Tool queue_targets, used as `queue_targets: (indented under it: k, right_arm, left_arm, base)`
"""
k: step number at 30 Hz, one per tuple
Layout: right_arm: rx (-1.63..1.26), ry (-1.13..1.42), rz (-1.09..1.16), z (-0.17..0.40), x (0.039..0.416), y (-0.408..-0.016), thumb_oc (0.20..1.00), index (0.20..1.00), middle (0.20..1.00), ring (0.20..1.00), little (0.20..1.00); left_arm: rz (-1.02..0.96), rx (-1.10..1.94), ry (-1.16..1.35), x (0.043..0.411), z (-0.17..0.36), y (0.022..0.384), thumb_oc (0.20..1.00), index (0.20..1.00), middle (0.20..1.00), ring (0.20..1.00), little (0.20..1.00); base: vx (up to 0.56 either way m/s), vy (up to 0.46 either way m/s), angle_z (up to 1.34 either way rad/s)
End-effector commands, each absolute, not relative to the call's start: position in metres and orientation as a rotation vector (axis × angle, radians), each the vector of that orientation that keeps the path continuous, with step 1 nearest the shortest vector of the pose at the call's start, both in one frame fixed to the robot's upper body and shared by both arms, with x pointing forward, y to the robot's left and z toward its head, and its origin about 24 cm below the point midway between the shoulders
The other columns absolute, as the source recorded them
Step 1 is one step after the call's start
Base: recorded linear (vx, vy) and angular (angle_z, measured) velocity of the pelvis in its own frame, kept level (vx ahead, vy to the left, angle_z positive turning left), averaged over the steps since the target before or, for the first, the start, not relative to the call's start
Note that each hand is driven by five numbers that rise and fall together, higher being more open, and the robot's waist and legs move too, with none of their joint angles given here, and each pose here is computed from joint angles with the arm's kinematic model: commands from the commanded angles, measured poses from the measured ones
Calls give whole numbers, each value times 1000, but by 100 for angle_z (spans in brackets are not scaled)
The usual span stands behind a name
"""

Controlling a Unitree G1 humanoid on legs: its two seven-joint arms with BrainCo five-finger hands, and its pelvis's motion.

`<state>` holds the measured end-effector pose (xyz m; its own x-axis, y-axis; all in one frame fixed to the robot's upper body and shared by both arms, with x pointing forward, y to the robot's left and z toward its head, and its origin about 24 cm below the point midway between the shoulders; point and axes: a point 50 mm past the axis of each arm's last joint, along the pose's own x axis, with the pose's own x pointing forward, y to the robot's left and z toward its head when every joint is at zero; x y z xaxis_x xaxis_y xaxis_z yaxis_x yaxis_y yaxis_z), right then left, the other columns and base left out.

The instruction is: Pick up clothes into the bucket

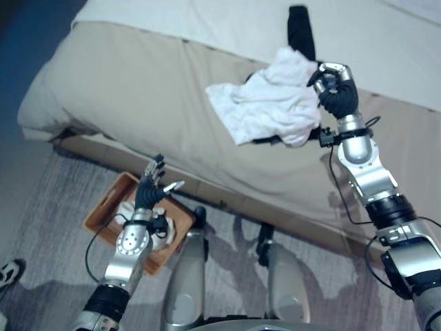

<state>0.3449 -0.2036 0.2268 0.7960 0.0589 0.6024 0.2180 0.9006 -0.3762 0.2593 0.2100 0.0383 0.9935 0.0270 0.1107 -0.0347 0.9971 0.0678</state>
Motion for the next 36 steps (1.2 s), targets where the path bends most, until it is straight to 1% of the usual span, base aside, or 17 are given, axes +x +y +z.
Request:
queue_targets:
  k: [1,5,6,8,9,10,14,15,17,18,22,28,29,36]
  right_arm:
    - [-490,-796,-86,256,335,-207,200,200,200,200,200]
    - [-581,-761,-93,254,340,-208,200,200,200,200,200]
    - [-695,-728,-122,252,347,-208,200,200,200,200,200]
    - [-741,-715,-141,253,351,-208,200,200,200,200,200]
    - [-794,-672,-174,252,362,-207,200,200,200,200,200]
    - [-794,-674,-174,253,363,-206,200,200,200,200,200]
    - [-922,-581,-252,251,386,-204,203,203,203,203,203]
    - [-954,-560,-276,251,390,-205,1000,1000,1000,1000,1000]
    - [-968,-547,-292,252,394,-205,1000,1000,1000,1000,1000]
    - [-1031,-519,-331,257,400,-207,1000,1000,1000,1000,1000]
    - [-1109,-433,-386,260,410,-215,1000,1000,1000,1000,1000]
    - [-1174,-360,-490,267,412,-234,1000,1000,1000,1000,1000]
    - [-1210,-332,-534,268,411,-245,1000,1000,1000,1000,1000]
    - [-1294,-322,-625,287,406,-261,1000,1000,1000,1000,1000]
  left_arm:
    - [44,88,-144,253,42,221,1000,1000,1000,1000,1000]
    - [41,75,-145,252,42,221,1000,1000,1000,1000,1000]
    - [34,77,-150,253,44,220,1000,1000,1000,1000,1000]
    - [31,76,-156,254,46,219,1000,1000,1000,1000,1000]
    - [24,72,-162,253,47,216,1000,1000,1000,1000,1000]
    - [25,71,-162,253,47,216,1000,1000,1000,1000,1000]
    - [5,56,-154,248,45,213,1000,1000,1000,1000,1000]
    - [2,55,-159,247,46,213,1000,1000,1000,1000,1000]
    - [3,53,-161,247,47,213,1000,1000,1000,1000,1000]
    - [4,60,-169,247,49,213,1000,1000,1000,1000,1000]
    - [3,76,-204,250,58,213,1000,1000,1000,1000,1000]
    - [-7,80,-258,253,70,207,1000,1000,1000,1000,1000]
    - [-17,84,-275,253,73,202,1000,1000,1000,1000,1000]
    - [-40,88,-310,252,80,192,1000,1000,1000,1000,1000]
  base:
    - [61,-35,0]
    - [-10,-6,0]
    - [-55,3,1]
    - [-78,9,0]
    - [-76,12,0]
    - [-71,19,0]
    - [-91,26,1]
    - [-49,13,2]
    - [-64,8,12]
    - [-119,13,14]
    - [-77,11,10]
    - [-54,14,14]
    - [-18,32,12]
    - [29,6,8]
